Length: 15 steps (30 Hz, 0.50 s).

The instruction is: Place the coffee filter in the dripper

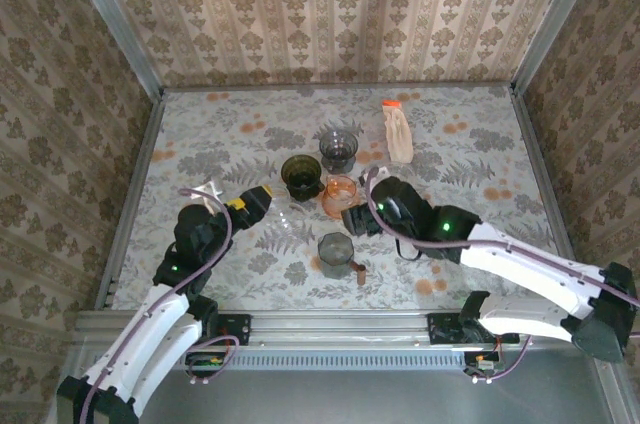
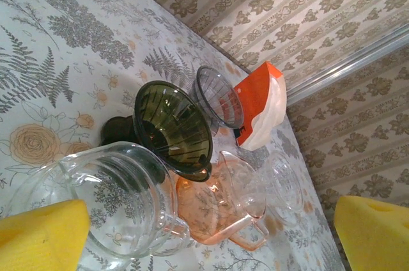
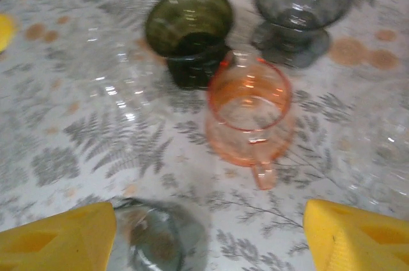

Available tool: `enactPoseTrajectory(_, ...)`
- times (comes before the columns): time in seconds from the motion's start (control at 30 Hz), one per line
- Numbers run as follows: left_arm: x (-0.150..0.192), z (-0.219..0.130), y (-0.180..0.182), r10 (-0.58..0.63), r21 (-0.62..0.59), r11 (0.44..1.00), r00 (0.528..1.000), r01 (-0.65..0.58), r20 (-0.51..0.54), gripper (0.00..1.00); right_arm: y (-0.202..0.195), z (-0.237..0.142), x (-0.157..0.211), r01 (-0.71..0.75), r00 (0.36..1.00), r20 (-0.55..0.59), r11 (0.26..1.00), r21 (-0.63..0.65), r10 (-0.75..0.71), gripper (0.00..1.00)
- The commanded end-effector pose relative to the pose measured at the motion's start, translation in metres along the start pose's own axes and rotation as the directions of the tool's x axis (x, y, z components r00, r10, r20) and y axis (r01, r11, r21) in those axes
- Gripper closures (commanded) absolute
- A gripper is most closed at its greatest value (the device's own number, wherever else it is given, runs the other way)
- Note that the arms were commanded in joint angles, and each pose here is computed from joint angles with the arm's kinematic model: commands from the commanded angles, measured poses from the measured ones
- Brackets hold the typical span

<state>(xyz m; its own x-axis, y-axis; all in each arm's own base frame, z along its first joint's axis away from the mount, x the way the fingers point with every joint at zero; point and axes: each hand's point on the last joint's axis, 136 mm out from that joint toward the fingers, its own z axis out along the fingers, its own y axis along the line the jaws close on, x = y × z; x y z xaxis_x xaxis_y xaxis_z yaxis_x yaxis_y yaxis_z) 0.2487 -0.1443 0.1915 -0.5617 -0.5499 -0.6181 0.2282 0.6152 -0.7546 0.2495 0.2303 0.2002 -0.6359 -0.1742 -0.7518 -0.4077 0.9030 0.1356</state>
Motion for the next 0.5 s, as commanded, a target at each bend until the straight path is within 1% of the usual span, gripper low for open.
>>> enactPoseTrajectory(0.0, -0.003, -0.002, -0.009, 0.034, 0.009, 0.999, 0.999, -0.034, -0.011, 0.0, -0.03, 0.016, 0.021, -0.07, 0.984, -0.155, 0.992, 0.103, 0.085, 0.22)
enactPoseTrajectory(0.1, 0.0, -0.002, -0.007, 0.035, 0.005, 0.999, 0.999, -0.035, -0.02, 0.0, -0.066, 0.029, 0.028, -0.149, 0.962, -0.195, 0.966, 0.211, 0.191, 0.23)
enactPoseTrajectory(0.23, 0.0, -0.001, -0.005, 0.028, 0.004, 1.0, 0.999, -0.028, -0.016, 0.01, -0.104, 0.042, 0.033, -0.237, 0.938, -0.169, 0.915, 0.326, 0.303, 0.24)
enactPoseTrajectory(0.33, 0.001, -0.001, -0.004, 0.024, 0.003, 1.0, 1.0, -0.024, -0.018, 0.0, -0.116, 0.053, 0.042, -0.263, 0.923, -0.174, 0.894, 0.362, 0.342, 0.26)
enactPoseTrajectory(0.4, 0.003, -0.001, -0.003, 0.022, 0.001, 1.0, 0.999, -0.022, -0.023, 0.0, -0.122, 0.057, 0.052, -0.256, 0.917, -0.194, 0.887, 0.384, 0.349, 0.28)
enactPoseTrajectory(0.47, 0.003, 0.0, -0.003, 0.021, 0.0, 1.0, 0.999, -0.021, -0.025, 0.0, -0.126, 0.062, 0.054, -0.254, 0.92, -0.185, 0.885, 0.389, 0.346, 0.29)
